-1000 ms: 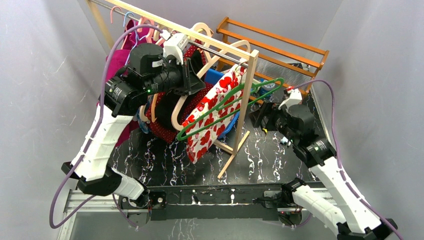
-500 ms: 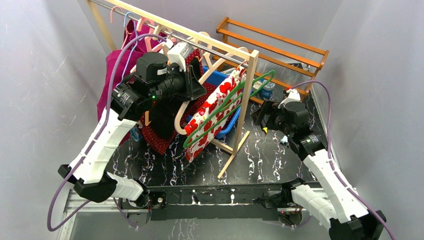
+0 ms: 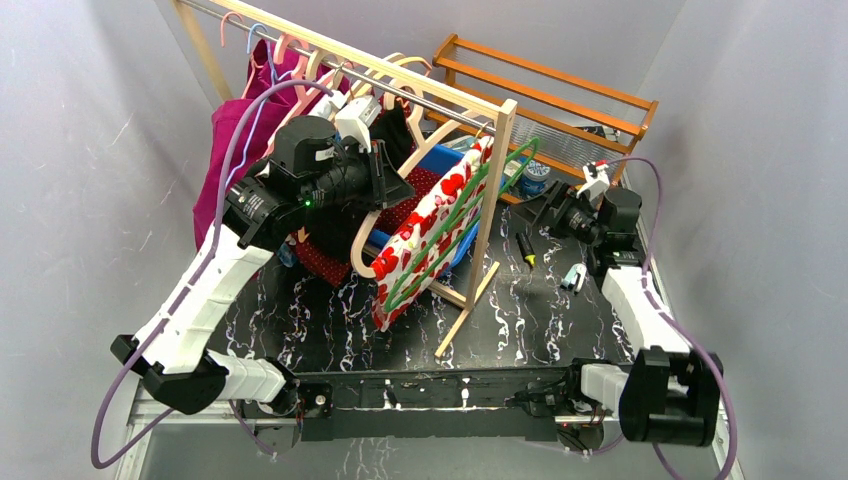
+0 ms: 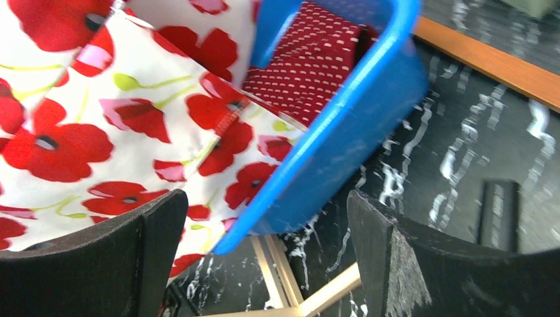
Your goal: Remove the skirt from the hanger
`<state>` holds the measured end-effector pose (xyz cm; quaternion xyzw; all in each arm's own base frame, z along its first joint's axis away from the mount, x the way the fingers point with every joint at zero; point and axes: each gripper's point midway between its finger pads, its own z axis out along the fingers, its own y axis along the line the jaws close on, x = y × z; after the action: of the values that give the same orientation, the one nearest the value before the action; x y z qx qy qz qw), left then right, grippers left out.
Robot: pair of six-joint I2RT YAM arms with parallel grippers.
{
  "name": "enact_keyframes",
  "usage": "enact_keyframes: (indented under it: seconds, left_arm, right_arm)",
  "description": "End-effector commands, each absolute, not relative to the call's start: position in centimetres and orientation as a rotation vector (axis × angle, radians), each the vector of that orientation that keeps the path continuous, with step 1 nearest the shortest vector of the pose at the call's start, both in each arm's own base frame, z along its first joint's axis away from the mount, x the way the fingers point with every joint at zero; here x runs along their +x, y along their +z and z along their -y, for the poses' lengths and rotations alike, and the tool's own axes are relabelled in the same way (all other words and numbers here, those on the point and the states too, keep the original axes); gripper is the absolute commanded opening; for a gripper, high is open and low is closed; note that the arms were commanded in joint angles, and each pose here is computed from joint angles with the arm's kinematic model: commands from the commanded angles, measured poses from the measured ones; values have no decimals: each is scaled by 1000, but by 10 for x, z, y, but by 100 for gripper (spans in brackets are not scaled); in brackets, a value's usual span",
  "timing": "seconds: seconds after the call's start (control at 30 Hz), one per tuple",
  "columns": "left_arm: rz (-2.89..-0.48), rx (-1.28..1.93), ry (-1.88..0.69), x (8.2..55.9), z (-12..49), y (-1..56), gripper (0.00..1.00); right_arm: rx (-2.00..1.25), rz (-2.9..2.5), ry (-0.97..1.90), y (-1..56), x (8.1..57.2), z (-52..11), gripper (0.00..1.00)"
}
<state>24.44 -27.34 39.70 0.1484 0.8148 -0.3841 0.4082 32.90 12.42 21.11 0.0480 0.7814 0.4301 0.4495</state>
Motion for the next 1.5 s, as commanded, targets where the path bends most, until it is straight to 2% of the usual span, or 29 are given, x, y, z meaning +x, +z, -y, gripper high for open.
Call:
enact_keyframes:
  seconds: [0.0, 0.13, 0.4, 0.73, 0.97, 1.0, 1.1, 1.17, 1.33, 1.47]
  left_arm:
    - [-1903, 388, -1067, 230, 271, 434, 0]
    - [-1894, 389, -1082, 228, 272, 434, 0]
    - [-1891, 394, -1093, 225, 272, 433, 0]
    - [-1899, 399, -1104, 225, 274, 433, 0]
    - [-1909, 397, -1113, 225, 276, 431, 0]
    - [-1906, 397, -1112, 224, 275, 431, 0]
    - [-1899, 388, -1102, 225, 273, 433, 0]
    - [-1897, 386, -1102, 226, 273, 434, 0]
    - [-1885, 376, -1086, 228, 271, 437, 0]
    - [-1873, 358, -1064, 230, 267, 439, 0]
  right_arm:
    - [-196, -1654, 1236, 278, 337, -148, 98]
    - [-304, -1564, 1323, 292, 347, -159, 97]
    - [-601, -1459, 1420, 309, 337, -200, 98]
    - [-630, -1461, 1422, 310, 360, -206, 97]
    - [-536, -1499, 1373, 304, 379, -203, 97]
    - [-539, -1497, 1384, 306, 378, -204, 96]
    - [-569, -1493, 1454, 309, 367, -210, 79]
    - [-582, -1495, 1494, 310, 355, -217, 73]
    - [-637, -1496, 1556, 309, 325, -238, 69]
    - [-598, -1514, 1577, 308, 310, -246, 74]
